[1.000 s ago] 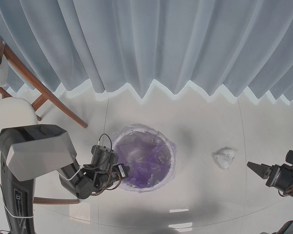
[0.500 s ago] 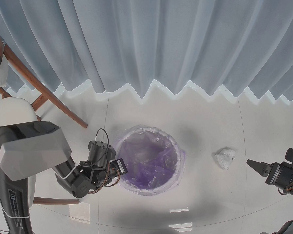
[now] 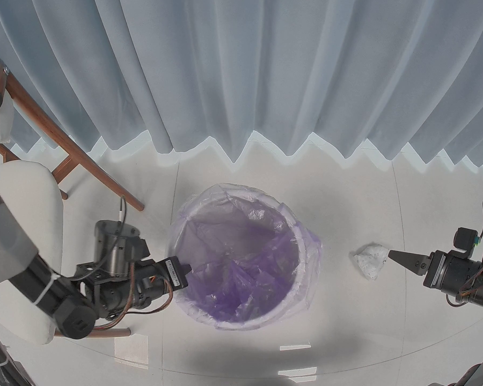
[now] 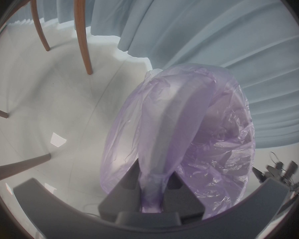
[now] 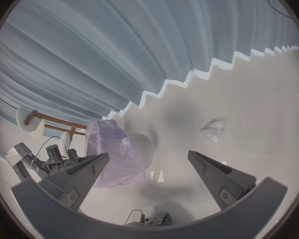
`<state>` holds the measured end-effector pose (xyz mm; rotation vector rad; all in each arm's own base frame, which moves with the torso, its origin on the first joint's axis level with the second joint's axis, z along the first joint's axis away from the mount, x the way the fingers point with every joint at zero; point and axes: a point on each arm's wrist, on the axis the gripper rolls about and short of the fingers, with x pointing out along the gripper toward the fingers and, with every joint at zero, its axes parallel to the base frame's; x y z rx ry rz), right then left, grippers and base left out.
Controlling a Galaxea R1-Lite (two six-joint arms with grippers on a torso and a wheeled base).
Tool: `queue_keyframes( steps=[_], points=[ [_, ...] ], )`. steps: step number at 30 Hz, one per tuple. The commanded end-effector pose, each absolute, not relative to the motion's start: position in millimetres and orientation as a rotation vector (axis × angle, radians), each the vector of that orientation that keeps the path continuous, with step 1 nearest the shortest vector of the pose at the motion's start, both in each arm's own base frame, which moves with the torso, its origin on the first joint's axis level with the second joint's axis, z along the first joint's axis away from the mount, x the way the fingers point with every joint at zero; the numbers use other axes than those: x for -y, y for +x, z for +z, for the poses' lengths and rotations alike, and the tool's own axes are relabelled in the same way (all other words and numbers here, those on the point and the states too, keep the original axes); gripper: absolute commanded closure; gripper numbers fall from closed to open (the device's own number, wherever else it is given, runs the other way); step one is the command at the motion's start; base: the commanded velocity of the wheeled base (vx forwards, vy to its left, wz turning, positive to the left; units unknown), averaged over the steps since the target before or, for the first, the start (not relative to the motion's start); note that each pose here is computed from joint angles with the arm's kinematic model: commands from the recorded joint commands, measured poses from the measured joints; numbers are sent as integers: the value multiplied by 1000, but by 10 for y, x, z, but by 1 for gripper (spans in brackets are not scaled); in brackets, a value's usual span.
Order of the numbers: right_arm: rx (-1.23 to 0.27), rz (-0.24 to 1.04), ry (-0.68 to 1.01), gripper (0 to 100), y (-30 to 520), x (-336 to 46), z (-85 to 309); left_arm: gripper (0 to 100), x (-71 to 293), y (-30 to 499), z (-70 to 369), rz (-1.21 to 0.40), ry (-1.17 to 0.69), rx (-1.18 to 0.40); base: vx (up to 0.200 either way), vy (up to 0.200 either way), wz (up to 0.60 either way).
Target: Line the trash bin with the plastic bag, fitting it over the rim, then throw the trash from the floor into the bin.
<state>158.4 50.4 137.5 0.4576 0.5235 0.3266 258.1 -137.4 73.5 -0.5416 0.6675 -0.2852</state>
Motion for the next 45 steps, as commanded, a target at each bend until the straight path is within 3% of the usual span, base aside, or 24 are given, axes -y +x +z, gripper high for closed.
queue_keyframes(
  steps=[1,11,21,32,45],
  points=[
    [-584,440,515,0,1792,-613,1399,100,1047,2139,1027,-394,-571,-633,0,0,0],
    [-660,697,556,0,1714,-749,1384,100,911,2216,1041,-502,-469,-569,0,0,0],
    [-775,797,516,0,1763,-1058,1182,100,970,2113,964,-583,-421,-608,0,0,0],
    [-668,782,525,0,2169,-1187,887,100,980,2139,906,-590,-359,-611,0,0,0],
    [-729,737,534,0,2159,-1132,702,100,991,2161,888,-586,-351,-614,0,0,0]
  ],
)
